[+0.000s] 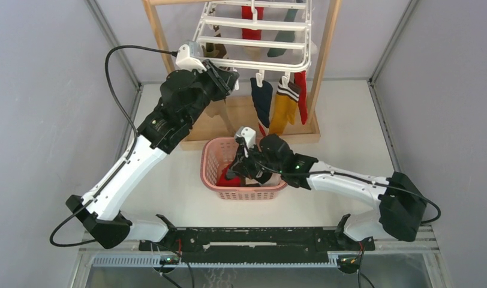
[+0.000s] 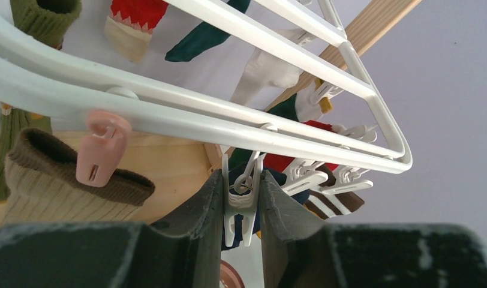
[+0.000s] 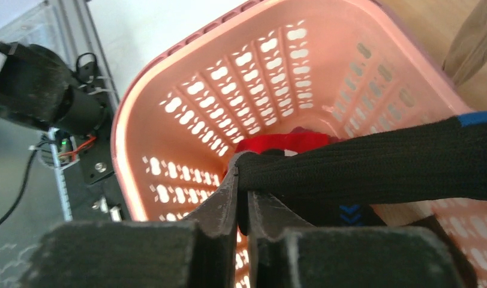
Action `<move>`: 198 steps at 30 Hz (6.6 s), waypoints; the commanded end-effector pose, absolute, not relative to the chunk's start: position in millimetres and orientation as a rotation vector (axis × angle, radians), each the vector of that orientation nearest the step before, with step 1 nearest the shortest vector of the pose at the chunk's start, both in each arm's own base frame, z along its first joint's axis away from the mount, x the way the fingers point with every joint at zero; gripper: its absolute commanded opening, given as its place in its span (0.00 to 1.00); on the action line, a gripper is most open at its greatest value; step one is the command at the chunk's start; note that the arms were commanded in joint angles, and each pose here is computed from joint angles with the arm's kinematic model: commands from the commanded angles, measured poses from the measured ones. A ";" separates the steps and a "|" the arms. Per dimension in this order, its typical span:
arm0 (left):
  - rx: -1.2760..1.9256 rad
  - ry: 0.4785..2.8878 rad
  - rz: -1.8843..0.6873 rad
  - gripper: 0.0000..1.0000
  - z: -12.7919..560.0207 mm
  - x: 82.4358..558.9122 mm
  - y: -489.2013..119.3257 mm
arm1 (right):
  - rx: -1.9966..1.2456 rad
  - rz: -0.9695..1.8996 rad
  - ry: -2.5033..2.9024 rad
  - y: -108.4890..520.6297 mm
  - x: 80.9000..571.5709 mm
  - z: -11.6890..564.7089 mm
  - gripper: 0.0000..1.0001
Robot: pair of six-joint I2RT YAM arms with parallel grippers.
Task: Remove the socks clipped to the hanger
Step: Place the sock in the bin, then adjust the hanger on the clothesline.
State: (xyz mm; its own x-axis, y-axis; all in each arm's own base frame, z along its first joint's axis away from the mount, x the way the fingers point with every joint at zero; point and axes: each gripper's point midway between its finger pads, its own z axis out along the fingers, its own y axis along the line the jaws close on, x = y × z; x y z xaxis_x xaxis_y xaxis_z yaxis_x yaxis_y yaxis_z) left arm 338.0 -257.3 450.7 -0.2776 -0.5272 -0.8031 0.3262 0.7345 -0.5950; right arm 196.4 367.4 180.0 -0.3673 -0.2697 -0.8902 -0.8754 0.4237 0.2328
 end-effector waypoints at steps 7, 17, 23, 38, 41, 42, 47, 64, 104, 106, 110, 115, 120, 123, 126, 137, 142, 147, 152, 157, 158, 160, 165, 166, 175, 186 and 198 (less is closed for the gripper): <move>-0.132 1.699 -0.790 0.09 437.7 324.0 -229.4 | -0.930 0.850 1.869 365.6 209.5 207.4 0.47; -0.130 1.705 -0.775 0.09 436.6 325.4 -214.7 | -0.894 0.884 1.754 329.3 193.0 260.1 0.74; -0.139 1.709 -0.768 0.10 436.3 330.6 -207.4 | -0.784 0.891 1.705 289.7 199.9 284.3 0.74; -0.156 1.724 -0.743 0.10 431.7 338.8 -192.8 | -0.487 0.764 1.656 213.1 251.5 313.4 0.71; -0.161 1.723 -0.742 0.10 431.9 338.4 -190.0 | -0.405 0.727 1.638 199.2 265.4 321.4 0.70; -0.159 1.722 -0.744 0.10 432.4 338.0 -189.8 | -0.386 0.716 1.628 195.6 269.7 324.3 0.70; -0.157 1.726 -0.744 0.11 431.0 338.6 -189.6 | -0.342 0.681 1.594 186.0 289.2 338.6 0.70; -0.149 1.737 -0.756 0.11 428.6 339.4 -192.3 | -0.339 0.703 1.531 199.8 357.9 347.0 0.75; -0.110 1.764 -0.771 0.57 414.9 292.2 -178.7 | -0.426 0.730 1.516 211.9 301.6 362.3 0.00; -0.110 1.762 -0.766 0.57 415.6 291.7 -177.7 | -0.436 0.725 1.511 216.2 297.7 363.0 0.00; -0.110 1.763 -0.763 0.57 415.0 291.1 -177.2 | -0.470 0.739 1.504 229.2 287.7 362.8 0.00; -0.112 1.761 -0.761 0.56 415.1 289.1 -175.6 | -0.501 0.748 1.496 242.2 281.0 365.5 0.00; -0.111 1.756 -0.759 0.56 415.9 285.9 -173.5 | -0.540 0.765 1.483 259.4 275.2 370.7 0.00; -0.108 1.756 -0.756 0.56 414.8 283.4 -172.4 | -0.564 0.776 1.478 271.6 272.7 373.5 0.00; -0.107 1.761 -0.753 0.57 412.4 282.0 -171.6 | -0.589 0.783 1.468 284.0 270.2 377.0 0.00; -0.089 1.793 -0.755 0.58 394.3 276.6 -177.4 | -0.644 0.805 1.453 317.8 264.4 384.7 0.00; -0.075 1.814 -0.742 0.63 380.7 279.4 -181.1 | -0.635 0.799 1.455 314.2 261.9 387.1 0.00; -0.061 1.816 -0.759 0.66 375.8 281.2 -187.1 | -0.630 0.775 1.460 307.9 263.1 387.3 0.00; -0.036 1.803 -0.793 0.67 382.0 278.3 -197.5 | -0.612 0.753 1.469 299.7 269.9 385.2 0.00; -0.001 1.814 -0.814 0.68 381.8 274.7 -214.7 | -0.563 0.707 1.525 280.8 281.8 373.7 0.00; 0.006 1.814 -0.818 0.68 382.1 273.7 -218.8 | -0.550 0.700 1.531 276.4 284.4 373.3 0.00; 0.020 1.819 -0.822 0.69 381.4 272.8 -227.3 | -0.531 0.693 1.542 268.8 288.4 373.0 0.00; 0.031 1.841 -0.773 0.72 372.9 279.3 -241.5 | -0.496 0.677 1.556 252.5 295.3 373.8 0.00; 0.031 1.845 -0.767 0.72 371.6 281.2 -244.0 | -0.489 0.675 1.558 249.9 296.6 374.6 0.00; 0.060 1.857 -0.775 0.75 372.0 283.2 -275.5 | -0.467 0.687 1.581 237.8 304.8 371.1 0.00; 0.030 1.841 -0.732 0.75 372.1 283.9 -273.7 | -0.432 0.653 1.620 222.3 315.7 362.6 0.28; 0.019 1.839 -0.665 0.77 366.1 274.0 -244.1 | -0.416 0.633 1.678 199.7 288.4 337.1 0.52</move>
